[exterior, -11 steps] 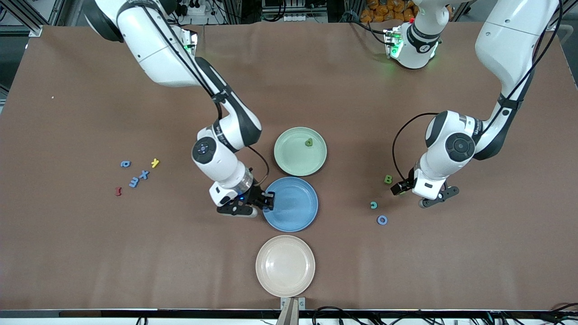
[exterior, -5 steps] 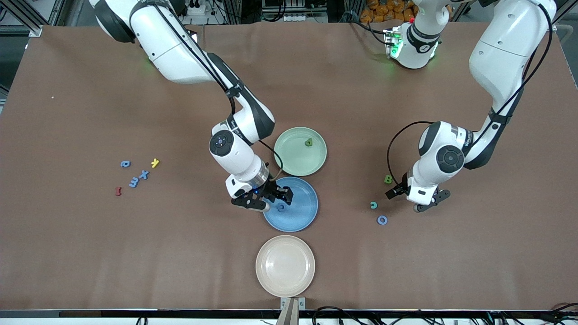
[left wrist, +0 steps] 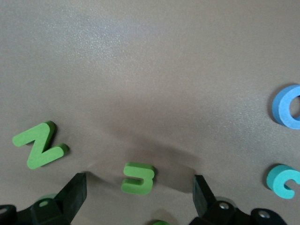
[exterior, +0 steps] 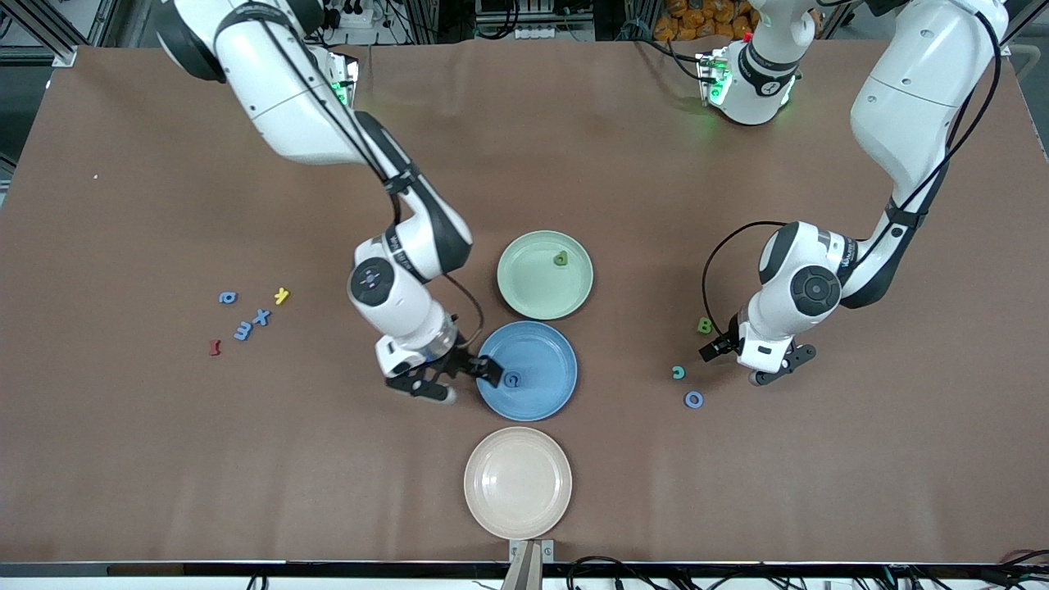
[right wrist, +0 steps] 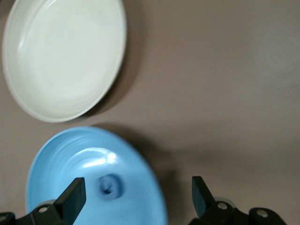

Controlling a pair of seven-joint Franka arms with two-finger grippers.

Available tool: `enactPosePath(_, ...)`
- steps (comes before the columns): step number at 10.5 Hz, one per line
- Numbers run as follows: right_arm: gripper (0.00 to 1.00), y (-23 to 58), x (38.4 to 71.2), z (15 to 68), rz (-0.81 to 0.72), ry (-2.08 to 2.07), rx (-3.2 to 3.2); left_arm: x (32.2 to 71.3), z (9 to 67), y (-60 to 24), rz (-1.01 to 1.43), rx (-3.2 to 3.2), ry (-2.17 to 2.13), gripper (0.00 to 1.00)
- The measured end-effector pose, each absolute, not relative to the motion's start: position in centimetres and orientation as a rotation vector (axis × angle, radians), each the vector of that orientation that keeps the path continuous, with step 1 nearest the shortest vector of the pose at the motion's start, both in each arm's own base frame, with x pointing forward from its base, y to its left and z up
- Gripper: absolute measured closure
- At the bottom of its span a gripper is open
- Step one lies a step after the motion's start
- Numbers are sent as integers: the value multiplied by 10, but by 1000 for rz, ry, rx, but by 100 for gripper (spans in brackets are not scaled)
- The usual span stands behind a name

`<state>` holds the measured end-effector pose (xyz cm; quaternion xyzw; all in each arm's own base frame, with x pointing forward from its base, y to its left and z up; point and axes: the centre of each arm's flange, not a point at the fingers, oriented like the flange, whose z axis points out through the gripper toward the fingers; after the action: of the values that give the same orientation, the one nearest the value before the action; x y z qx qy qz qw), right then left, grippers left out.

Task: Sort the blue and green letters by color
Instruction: 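Release G on the blue plate while the left gripper grasps green u, then carry u to the green plate while the right gripper reaches blue a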

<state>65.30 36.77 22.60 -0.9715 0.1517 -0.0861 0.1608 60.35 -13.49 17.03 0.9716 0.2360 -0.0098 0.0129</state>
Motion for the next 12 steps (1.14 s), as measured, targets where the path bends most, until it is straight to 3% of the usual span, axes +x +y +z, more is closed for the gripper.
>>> enactPosePath(1, 0, 342, 664, 229, -216, 444, -2806, 603, 170, -135, -30, 3028, 735, 7)
enactPosePath(6, 0, 170, 703, 310, 1, 413, -2929, 607, 180, -138, -8, 3027, 728, 71)
enactPosePath(9, 0, 79, 693, 340, 57, 375, -2985, 607, 179, -137, -12, 3029, 729, 72)
enactPosePath(12, 0, -4, 660, 337, 63, 419, -3023, 607, 180, -137, -8, 3031, 726, 72)
